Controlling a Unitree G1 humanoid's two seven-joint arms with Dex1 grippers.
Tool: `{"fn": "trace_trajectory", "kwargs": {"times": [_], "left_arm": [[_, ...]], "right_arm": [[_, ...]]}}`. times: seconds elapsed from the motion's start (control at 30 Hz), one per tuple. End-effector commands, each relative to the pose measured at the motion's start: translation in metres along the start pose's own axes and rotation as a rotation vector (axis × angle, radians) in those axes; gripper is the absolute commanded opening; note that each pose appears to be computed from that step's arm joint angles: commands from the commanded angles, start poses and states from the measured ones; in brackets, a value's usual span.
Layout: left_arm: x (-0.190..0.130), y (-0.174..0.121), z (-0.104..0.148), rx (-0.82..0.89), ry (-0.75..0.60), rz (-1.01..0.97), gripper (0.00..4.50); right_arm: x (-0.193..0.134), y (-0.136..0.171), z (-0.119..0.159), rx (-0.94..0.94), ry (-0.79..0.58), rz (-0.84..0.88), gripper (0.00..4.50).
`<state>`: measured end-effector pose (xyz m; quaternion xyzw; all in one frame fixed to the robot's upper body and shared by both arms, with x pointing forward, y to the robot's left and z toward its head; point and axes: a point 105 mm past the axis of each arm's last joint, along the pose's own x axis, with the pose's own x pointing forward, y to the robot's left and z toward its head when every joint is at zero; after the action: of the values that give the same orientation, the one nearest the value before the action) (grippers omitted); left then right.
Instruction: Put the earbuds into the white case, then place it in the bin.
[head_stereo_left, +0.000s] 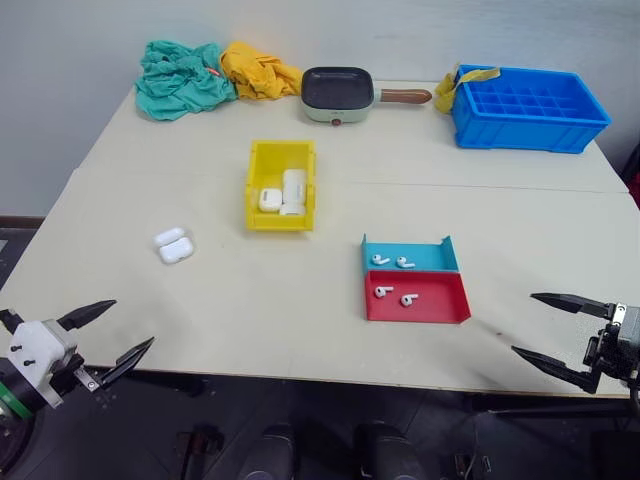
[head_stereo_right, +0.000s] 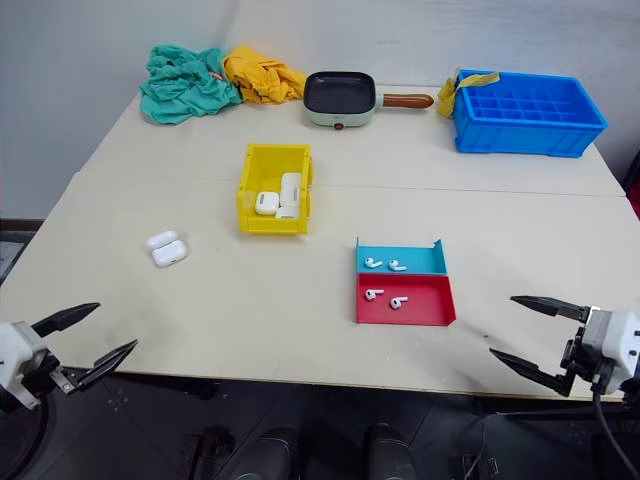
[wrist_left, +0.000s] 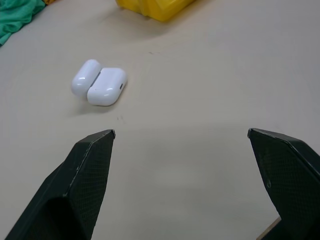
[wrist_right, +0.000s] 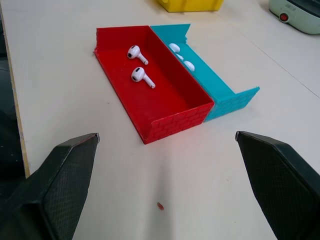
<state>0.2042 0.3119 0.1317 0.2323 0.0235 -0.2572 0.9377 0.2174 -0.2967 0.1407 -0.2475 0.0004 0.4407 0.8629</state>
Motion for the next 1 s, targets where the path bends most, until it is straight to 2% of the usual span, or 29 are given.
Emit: {"fn": "trace_trajectory", "kwargs": {"times": [0.03,0.17,0.27,0.37,0.57,0.7,0.77,0.87,1.0], "left_arm": [[-0.006,0.01,0.006,0.054,0.002,0.035,4.47],[-0.007,0.012,0.006,0.006,-0.004,0.066,4.47],[-0.014,0.028,0.004,-0.056,0.019,0.178,4.47],[-0.032,0.042,-0.012,-0.189,0.132,0.3,4.47],[-0.08,0.057,-0.03,-0.37,0.192,0.655,4.47],[-0.103,0.055,-0.04,-0.469,0.246,0.827,4.47],[-0.109,0.053,-0.048,-0.502,0.293,0.864,4.47],[-0.1,0.049,-0.046,-0.564,0.31,0.858,4.47],[-0.062,0.042,-0.021,-0.618,0.271,0.764,4.47]], "right_arm": [[0.0,-0.001,0.001,-0.045,0.01,0.024,4.5],[0.006,0.003,-0.003,-0.028,0.007,0.047,4.5],[0.017,0.004,0.0,-0.015,-0.024,0.047,4.5],[0.033,0.005,0.017,0.014,-0.162,0.034,4.5],[0.055,0.013,0.058,-0.005,-0.467,0.054,4.5],[0.059,0.024,0.064,-0.124,-0.522,0.121,4.5],[0.059,0.021,0.065,-0.137,-0.556,0.101,4.5],[0.062,0.012,0.066,-0.142,-0.589,0.053,4.5],[0.065,0.009,0.06,-0.128,-0.573,0.058,4.5]]}}
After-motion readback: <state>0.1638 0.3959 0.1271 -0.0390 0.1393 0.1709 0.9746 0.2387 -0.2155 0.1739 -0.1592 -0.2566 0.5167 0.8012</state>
